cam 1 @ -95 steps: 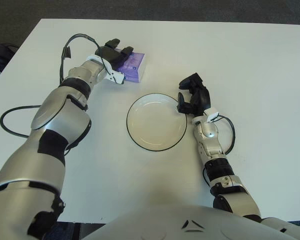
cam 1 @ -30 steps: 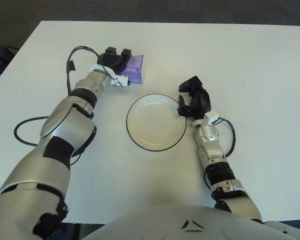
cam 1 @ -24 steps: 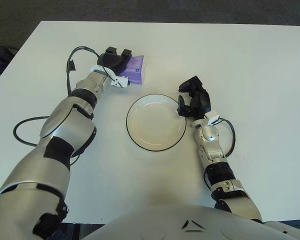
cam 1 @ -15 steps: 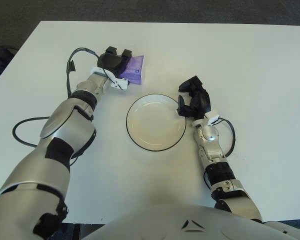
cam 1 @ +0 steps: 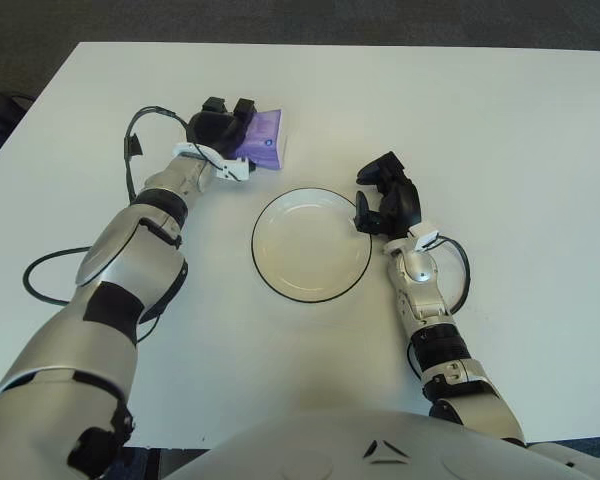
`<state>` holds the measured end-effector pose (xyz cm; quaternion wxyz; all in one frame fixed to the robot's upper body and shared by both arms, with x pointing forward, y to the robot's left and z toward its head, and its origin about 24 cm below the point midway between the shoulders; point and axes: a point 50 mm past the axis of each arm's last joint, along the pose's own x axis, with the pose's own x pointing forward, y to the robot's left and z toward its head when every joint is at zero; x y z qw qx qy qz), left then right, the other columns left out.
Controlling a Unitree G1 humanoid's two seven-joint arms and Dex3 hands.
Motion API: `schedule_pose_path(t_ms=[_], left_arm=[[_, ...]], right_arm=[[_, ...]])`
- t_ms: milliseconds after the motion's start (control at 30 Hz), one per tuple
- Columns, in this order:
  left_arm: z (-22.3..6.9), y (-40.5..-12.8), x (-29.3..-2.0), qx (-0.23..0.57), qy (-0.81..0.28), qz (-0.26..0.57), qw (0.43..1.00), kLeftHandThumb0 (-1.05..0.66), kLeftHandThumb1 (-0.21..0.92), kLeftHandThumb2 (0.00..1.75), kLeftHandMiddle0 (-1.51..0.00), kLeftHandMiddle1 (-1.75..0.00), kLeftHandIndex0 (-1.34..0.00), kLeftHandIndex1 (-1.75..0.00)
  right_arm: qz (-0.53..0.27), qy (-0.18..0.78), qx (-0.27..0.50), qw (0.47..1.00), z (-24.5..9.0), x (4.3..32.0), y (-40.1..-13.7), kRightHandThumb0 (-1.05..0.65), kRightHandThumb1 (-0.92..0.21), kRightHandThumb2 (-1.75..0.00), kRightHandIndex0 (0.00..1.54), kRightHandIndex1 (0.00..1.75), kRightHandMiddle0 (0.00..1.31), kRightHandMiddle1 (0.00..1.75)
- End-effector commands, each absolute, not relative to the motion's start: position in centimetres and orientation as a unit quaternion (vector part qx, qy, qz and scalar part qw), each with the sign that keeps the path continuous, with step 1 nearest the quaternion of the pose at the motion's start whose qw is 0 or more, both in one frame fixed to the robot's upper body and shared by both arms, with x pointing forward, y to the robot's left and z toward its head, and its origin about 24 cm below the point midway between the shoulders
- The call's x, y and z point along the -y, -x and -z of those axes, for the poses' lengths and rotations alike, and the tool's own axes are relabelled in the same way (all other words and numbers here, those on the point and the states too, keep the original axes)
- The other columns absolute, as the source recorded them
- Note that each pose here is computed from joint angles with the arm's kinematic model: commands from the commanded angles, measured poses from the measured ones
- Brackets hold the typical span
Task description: Put the tissue paper into the plate.
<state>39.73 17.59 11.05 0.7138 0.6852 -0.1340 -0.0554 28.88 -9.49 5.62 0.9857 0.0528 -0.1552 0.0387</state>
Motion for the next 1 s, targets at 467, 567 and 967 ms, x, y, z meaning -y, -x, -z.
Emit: schedule_pose_path(t_ms=[467,567,967], left_arm=[[-13.5,-39.7,-19.9,0.162,-0.625,0.016,0.763,-0.47,0.34,1.28,-1.12,-1.75,-0.59,-1.75],[-14.3,-39.8,-20.1,0.171,-0.620,0.010,0.766,-0.46,0.36,1.25,-1.11,-1.75,-0.57,-1.75],[-16.1,-39.9,-20.3,0.206,-0.608,0.005,0.767,-0.45,0.37,1.24,-1.09,-1.75,-0.57,-1.75]], right_arm=[[-0.016,-0.066,0.036,0.997,0.0,10.1,-26.4,-0.01,-0.41,-1.15,0.60,1.70,0.40,1.58],[-0.016,-0.065,0.033,0.997,0.0,10.1,-26.4,-0.01,-0.41,-1.15,0.60,1.69,0.40,1.58],[-0.018,-0.055,0.032,0.998,0.0,10.0,-26.5,-0.01,-0.41,-1.15,0.60,1.70,0.40,1.58]])
